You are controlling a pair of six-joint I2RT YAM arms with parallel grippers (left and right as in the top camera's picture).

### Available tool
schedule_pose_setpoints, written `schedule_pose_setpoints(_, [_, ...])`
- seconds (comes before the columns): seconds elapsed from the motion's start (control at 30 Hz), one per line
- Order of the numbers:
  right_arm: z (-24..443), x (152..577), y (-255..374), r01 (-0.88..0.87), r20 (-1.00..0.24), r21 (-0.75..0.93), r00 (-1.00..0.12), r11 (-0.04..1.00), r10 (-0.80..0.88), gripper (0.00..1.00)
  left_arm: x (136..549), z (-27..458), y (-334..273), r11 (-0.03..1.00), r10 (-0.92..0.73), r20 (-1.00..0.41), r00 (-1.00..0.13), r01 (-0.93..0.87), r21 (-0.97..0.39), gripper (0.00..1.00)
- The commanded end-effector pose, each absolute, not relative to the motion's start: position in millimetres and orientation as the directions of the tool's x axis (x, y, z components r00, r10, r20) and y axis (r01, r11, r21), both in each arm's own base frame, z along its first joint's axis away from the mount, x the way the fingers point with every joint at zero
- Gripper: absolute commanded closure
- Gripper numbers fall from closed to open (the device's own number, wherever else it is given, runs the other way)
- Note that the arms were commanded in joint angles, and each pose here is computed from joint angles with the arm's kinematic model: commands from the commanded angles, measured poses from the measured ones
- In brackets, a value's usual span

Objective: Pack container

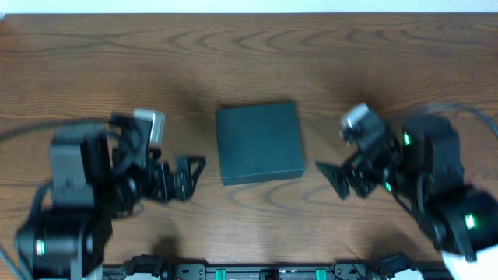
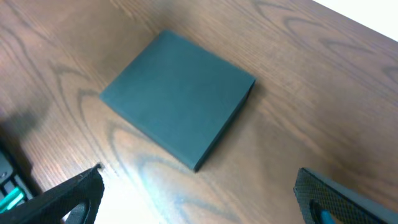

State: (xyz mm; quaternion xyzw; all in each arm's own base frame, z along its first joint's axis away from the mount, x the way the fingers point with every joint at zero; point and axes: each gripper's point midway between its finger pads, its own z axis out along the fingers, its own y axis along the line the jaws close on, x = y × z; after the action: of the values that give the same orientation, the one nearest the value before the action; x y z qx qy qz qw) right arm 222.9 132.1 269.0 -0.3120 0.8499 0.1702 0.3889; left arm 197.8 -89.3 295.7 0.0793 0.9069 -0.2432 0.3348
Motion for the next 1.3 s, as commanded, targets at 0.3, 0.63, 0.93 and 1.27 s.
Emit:
schedule_pose_setpoints(0.3, [286.3, 158.8, 115.1, -0.66, -0.892, 0.003, -0.342, 0.751, -0.297, 0.01, 144.6, 263.1, -83.8, 0.878, -0.028, -0.723, -0.691, 0.329, -0.348, 0.01])
schedule_pose_setpoints(0.63, [285.5, 156.0, 114.2, -0.66, -0.891, 0.003, -0.343, 0.751, -0.298, 0.01, 139.9, 263.7, -83.7, 0.878, -0.028, -0.729, -0.684, 0.333, -0.345, 0.02])
schedule_pose_setpoints(0.93, [276.1, 150.8, 112.5, -0.659, -0.87, 0.022, -0.383, 0.751, -0.31, 0.01, 140.1, 263.7, -83.3, 0.879, -0.027, -0.73, -0.683, 0.332, -0.343, 0.01])
schedule_pose_setpoints(1.27, [265.8, 144.3, 110.5, -0.658, -0.845, 0.044, -0.426, 0.752, -0.324, 0.01, 154.3, 248.4, -45.4, 0.966, -0.028, -0.745, -0.667, 0.172, -0.191, 0.02])
